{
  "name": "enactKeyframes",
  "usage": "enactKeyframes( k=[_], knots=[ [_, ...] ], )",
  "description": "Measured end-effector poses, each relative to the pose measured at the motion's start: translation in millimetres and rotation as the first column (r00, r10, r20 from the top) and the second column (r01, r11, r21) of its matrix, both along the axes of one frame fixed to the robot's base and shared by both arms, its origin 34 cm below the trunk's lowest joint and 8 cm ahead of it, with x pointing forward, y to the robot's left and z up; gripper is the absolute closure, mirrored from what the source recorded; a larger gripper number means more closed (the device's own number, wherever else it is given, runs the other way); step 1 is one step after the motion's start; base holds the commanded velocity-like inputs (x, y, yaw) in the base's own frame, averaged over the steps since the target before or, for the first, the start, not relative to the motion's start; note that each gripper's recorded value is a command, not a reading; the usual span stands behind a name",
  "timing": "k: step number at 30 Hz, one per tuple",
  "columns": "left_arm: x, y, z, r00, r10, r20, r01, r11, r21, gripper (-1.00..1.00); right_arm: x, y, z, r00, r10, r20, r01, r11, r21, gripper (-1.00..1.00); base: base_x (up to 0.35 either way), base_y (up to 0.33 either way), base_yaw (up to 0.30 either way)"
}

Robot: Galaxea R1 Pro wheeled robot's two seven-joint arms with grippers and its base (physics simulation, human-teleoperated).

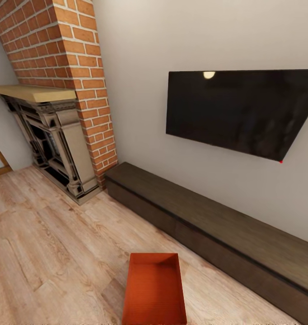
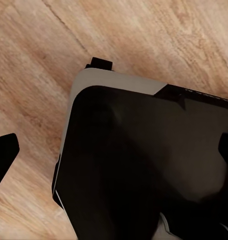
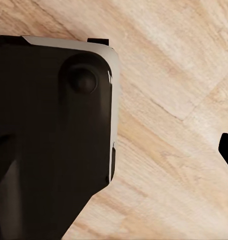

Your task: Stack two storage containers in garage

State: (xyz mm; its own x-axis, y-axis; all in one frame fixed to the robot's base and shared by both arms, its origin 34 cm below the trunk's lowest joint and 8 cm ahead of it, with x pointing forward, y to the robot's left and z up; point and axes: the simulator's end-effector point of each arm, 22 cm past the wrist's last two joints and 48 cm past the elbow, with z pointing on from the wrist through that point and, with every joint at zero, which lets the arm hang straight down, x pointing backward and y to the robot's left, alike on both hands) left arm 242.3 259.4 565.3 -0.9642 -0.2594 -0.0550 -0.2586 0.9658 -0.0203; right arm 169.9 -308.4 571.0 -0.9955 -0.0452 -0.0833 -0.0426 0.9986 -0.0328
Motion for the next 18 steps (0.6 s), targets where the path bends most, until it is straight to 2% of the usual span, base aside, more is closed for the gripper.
enactKeyframes(
  k=[18],
  knots=[
    [-11.3,0.1,-3.1,1.000,0.000,-0.029,0.000,1.000,0.000,-1.00,-11.2,-0.1,-1.0,1.000,0.000,-0.029,0.000,1.000,-0.001,-1.00,0.000,0.000,0.000]
  ],
)
